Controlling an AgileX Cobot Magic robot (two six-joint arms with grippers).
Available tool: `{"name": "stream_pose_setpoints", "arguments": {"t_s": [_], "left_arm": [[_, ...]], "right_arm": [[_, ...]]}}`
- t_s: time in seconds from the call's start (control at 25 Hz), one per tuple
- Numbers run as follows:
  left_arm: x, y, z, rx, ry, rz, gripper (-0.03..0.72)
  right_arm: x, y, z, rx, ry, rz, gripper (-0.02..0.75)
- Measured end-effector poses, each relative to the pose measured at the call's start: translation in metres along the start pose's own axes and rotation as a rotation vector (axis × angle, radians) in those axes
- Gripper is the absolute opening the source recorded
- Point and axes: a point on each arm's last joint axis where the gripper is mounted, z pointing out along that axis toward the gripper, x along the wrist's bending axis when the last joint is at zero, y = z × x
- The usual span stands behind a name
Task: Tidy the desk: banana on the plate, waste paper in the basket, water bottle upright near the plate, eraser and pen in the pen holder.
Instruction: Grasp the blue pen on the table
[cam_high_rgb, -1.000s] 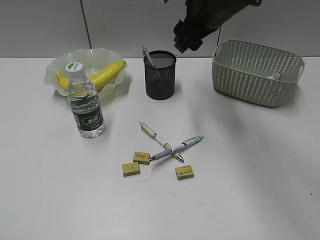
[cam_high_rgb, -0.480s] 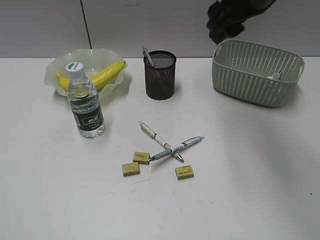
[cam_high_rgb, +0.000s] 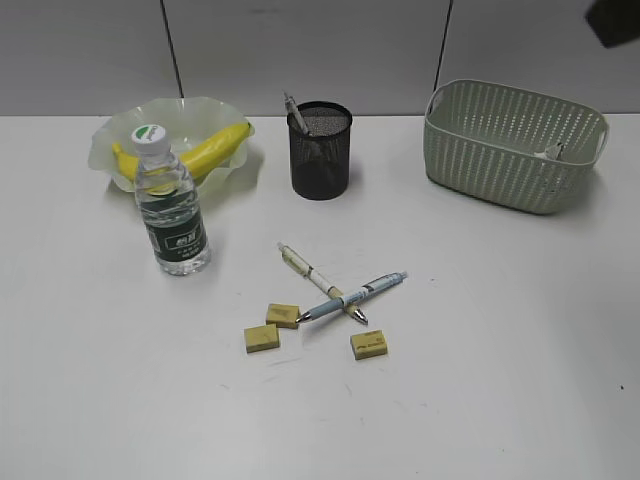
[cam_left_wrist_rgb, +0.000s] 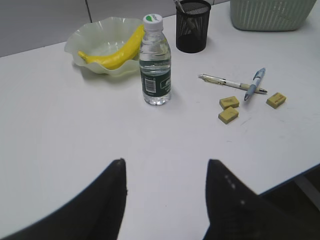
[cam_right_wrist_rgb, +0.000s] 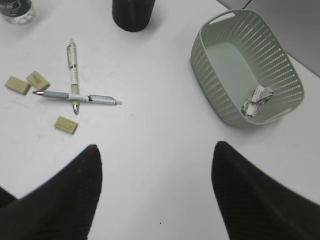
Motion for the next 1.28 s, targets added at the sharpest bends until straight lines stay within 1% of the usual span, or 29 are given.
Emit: {"name": "stream_pose_setpoints", "arguments": {"t_s": [0.08,0.16,0.32,0.36,0.6,0.76,0.88,1.0,1.08,1.24,1.28], "left_arm": [[0.0,0.0,0.0,0.0,0.0,0.0,0.384],[0.0,0.0,0.0,0.0,0.0,0.0,0.384],[0.0,0.0,0.0,0.0,0.0,0.0,0.384],[0.0,0.0,0.0,0.0,0.0,0.0,0.384],[0.0,0.0,0.0,0.0,0.0,0.0,0.384],[0.0,0.0,0.0,0.0,0.0,0.0,0.384],[0.0,0.001,0.001,0.003,-0.001,-0.001,0.384],[-0.001,0.006,0.01,0.066,-0.003,0.005,0.384],[-0.002,0.014,0.023,0.135,-0.009,0.021,0.384],[-0.004,0.039,0.053,0.222,-0.023,0.042,0.384],[-0.005,0.045,0.063,0.251,-0.038,0.034,0.384]], "right_arm": [[0.006,-0.025,-0.016,-0.013,0.019,0.012,0.542],[0.011,-0.053,-0.034,-0.037,0.024,0.018,0.542],[0.024,-0.115,-0.057,-0.085,0.026,0.026,0.542],[0.027,-0.129,-0.056,-0.091,0.027,0.029,0.542],[0.044,-0.207,-0.062,-0.221,0.011,0.063,0.542],[0.053,-0.248,-0.056,-0.288,0.002,0.089,0.542],[0.057,-0.265,-0.059,-0.36,-0.01,0.095,0.542],[0.058,-0.273,-0.065,-0.421,-0.015,0.101,0.542],[0.059,-0.273,-0.065,-0.424,-0.009,0.105,0.542],[0.059,-0.273,-0.065,-0.425,-0.003,0.107,0.542],[0.059,-0.273,-0.065,-0.425,-0.003,0.107,0.542]]}}
